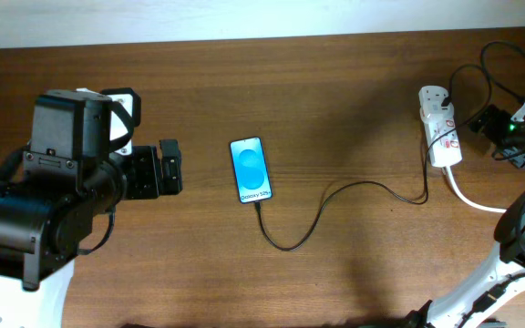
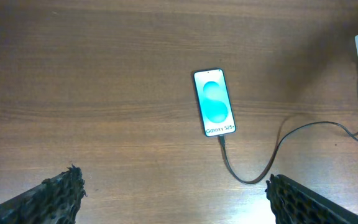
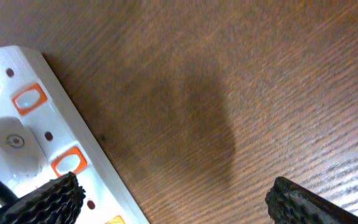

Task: Plug charger to phone and switch on socket
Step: 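Press down the power strip switch with the right gripper fingers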

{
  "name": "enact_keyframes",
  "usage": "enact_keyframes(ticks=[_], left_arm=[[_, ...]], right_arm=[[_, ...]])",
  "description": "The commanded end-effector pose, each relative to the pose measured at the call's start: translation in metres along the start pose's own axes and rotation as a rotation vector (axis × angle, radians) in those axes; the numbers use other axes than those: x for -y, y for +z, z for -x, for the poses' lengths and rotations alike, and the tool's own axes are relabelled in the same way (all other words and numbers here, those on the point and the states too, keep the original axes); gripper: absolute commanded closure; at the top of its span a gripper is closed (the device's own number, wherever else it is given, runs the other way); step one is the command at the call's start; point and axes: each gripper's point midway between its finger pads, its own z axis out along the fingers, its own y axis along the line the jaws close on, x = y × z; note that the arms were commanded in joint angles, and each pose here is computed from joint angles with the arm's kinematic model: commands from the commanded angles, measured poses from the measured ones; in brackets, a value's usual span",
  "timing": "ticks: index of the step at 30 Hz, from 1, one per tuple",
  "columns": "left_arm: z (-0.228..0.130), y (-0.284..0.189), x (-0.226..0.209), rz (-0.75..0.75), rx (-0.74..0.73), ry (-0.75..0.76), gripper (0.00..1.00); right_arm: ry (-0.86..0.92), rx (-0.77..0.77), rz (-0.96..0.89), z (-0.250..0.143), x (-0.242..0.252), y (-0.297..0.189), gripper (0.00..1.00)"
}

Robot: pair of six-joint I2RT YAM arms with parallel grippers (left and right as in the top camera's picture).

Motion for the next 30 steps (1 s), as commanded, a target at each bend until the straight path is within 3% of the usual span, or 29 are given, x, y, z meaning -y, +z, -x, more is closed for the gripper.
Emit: enact_keyframes(ticks=[1, 12, 30], left_arm=[[0.002, -0.003, -0.001, 0.009, 0.014, 0.007, 0.01], [0.002, -0.003, -0.001, 0.009, 0.014, 0.007, 0.01], [0.002, -0.003, -0.001, 0.009, 0.014, 0.007, 0.01]], right_arm=[[-0.057, 0.014, 0.057, 0.001, -0.015, 0.009, 0.01], [-0.122, 0.014, 0.080, -0.003, -0.037, 0.027, 0.02], [-0.115, -0.052, 0.006, -0.023, -0.027, 0.045, 0.02]])
